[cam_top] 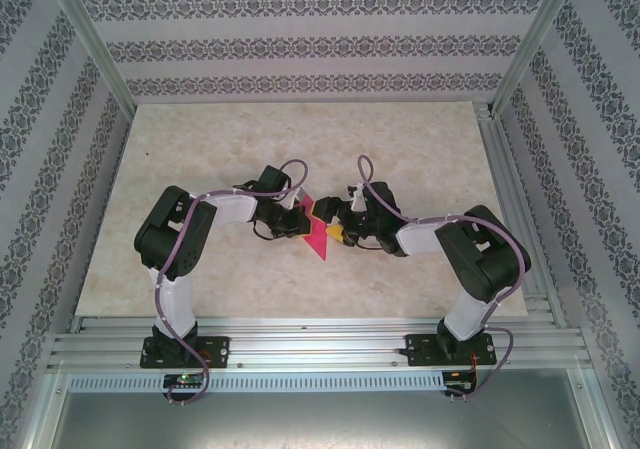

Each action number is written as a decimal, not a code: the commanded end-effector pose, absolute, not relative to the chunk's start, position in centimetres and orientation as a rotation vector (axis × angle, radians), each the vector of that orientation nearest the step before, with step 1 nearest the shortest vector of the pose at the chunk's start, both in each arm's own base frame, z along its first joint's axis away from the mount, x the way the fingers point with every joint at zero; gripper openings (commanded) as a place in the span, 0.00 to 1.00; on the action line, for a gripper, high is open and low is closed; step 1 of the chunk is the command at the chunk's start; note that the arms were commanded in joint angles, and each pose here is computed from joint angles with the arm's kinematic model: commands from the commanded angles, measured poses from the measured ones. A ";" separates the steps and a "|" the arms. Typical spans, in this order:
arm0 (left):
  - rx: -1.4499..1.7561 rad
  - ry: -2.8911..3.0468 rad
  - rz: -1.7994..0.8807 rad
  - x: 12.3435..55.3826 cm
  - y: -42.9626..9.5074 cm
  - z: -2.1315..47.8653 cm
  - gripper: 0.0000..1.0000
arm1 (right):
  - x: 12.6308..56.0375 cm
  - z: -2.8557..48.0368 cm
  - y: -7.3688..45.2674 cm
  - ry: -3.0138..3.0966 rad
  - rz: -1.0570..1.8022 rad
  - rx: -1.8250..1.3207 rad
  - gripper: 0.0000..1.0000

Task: Fold a paper plane with a square sheet of paper (pick it up from the middle)
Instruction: Third fold the triangle at the center of the table.

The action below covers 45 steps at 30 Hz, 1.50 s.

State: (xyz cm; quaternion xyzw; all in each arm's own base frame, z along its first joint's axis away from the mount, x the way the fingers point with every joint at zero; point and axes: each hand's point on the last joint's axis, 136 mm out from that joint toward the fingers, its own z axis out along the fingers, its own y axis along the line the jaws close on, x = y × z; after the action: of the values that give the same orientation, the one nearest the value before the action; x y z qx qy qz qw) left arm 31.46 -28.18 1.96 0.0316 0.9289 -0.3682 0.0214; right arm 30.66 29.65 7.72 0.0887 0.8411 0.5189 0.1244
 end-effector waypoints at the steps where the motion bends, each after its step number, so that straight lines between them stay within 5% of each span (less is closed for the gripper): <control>1: 0.053 2.932 -1.090 31.1 -27.2 0.7 0.01 | 31.8 9.1 29.9 2.427 1.473 0.228 0.98; 11: 0.043 2.928 -1.096 31.0 -27.2 0.6 0.01 | 33.2 8.8 29.7 2.356 1.536 0.384 0.94; 16: 0.041 2.930 -1.090 31.1 -27.1 0.6 0.01 | 33.5 8.7 28.7 2.330 1.555 0.413 0.72; 17: 0.043 2.929 -1.093 31.0 -27.2 0.6 0.01 | 33.4 8.8 28.5 2.323 1.562 0.419 0.59; 19: 0.042 2.926 -1.092 31.1 -27.1 0.7 0.01 | 33.2 8.6 28.0 2.332 1.564 0.427 0.52; 24: 0.043 2.926 -1.091 31.1 -27.1 0.7 0.01 | 32.1 7.0 27.8 2.415 1.529 0.429 0.16; 25: 0.042 2.926 -1.089 31.1 -27.1 0.7 0.02 | 31.9 6.9 28.0 2.429 1.527 0.415 0.02; 45: 0.045 2.943 -1.074 30.9 -26.9 0.4 0.02 | 30.8 0.4 28.5 2.734 1.240 0.354 0.00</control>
State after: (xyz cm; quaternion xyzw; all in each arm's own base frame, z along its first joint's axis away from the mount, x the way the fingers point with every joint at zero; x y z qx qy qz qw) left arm 31.56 -28.05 1.95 0.0294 0.9290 -0.3682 0.0217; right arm 31.29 28.92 1.63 0.1291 0.8866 0.4395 0.0640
